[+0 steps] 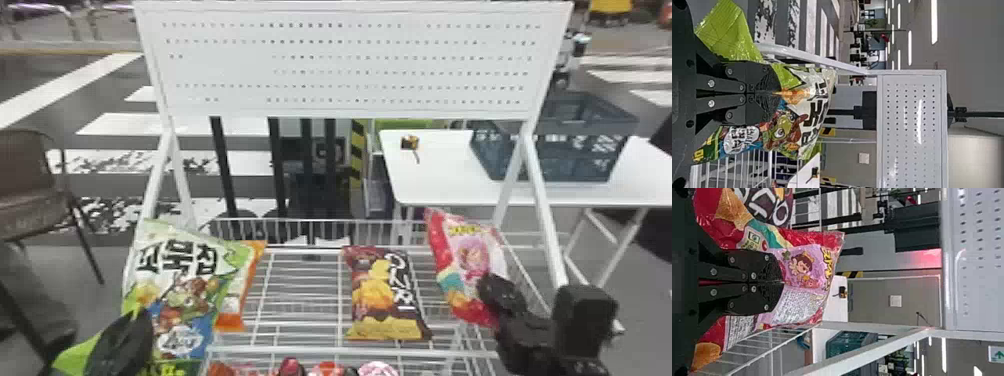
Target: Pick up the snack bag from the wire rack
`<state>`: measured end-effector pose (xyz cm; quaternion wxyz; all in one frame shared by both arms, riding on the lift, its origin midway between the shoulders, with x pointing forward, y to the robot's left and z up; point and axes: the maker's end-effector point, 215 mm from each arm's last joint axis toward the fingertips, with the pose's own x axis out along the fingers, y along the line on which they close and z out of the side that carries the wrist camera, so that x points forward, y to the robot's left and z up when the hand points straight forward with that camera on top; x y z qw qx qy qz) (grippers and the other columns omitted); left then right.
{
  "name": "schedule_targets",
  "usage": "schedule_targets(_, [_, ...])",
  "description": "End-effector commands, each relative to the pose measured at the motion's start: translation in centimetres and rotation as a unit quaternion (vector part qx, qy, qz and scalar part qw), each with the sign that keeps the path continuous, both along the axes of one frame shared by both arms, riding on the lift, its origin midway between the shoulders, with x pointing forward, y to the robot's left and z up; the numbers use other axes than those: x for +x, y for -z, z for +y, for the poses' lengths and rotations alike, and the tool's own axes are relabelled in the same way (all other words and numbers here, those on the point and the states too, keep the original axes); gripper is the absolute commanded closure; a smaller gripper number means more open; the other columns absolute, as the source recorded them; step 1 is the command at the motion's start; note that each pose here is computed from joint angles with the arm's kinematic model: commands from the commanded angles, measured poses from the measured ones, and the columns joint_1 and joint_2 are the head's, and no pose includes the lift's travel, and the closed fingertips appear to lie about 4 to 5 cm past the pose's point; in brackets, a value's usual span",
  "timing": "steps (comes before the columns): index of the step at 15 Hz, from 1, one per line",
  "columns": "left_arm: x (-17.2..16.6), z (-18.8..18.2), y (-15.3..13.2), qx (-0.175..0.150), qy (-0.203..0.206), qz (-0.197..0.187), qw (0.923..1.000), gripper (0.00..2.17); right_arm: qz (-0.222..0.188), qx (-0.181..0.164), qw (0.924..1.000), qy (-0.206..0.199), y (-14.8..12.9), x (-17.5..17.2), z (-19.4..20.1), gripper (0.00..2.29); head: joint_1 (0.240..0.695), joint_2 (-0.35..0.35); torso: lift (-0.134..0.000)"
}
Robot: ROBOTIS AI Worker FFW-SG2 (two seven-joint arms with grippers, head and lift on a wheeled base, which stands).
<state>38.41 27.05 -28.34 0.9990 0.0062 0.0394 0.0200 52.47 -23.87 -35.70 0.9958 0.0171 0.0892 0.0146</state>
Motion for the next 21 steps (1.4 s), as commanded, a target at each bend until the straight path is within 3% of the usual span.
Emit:
schedule_targets(1, [-0.1, -0.3, -0.1, -0.001, 0.003, -0.001, 1.0, 1.67, -0.025, 0.015, 0.9995, -0.015, -2.8, -3.8, 1.5, 2.25, 0.499, 0.0, 0.0])
schedule_targets(3, [-0.1, -0.4, -0.3, -0.001, 0.004, -0.002, 1.0, 1.67, -0.075, 0.014, 0.9969, -0.017, -6.4, -8.0, 2.0, 2.25, 0.499, 0.0, 0.0])
schedule_targets(5, [-0.1, -0.5, -0.3, 0.0, 0.005, -0.003, 1.0, 1.67, -0.095, 0.008, 0.9954, -0.005, -7.3, -11.6, 1.0, 2.25, 0.499, 0.0, 0.0])
schedule_targets(10, [-0.2, -0.5, -0.7, 0.001, 0.004, -0.006, 1.0, 1.67, -0.075, 0.01, 0.9968, 0.026, -7.2, -17.0, -3.0, 2.25, 0.499, 0.0, 0.0])
schedule_targets(21, [-0.8, -0.5, -1.4, 0.0, 0.003, -0.01, 0.9999, 1.67, -0.058, -0.007, 0.9983, 0.004, -7.0, -18.4, -1.3, 2.25, 0.499, 0.0, 0.0])
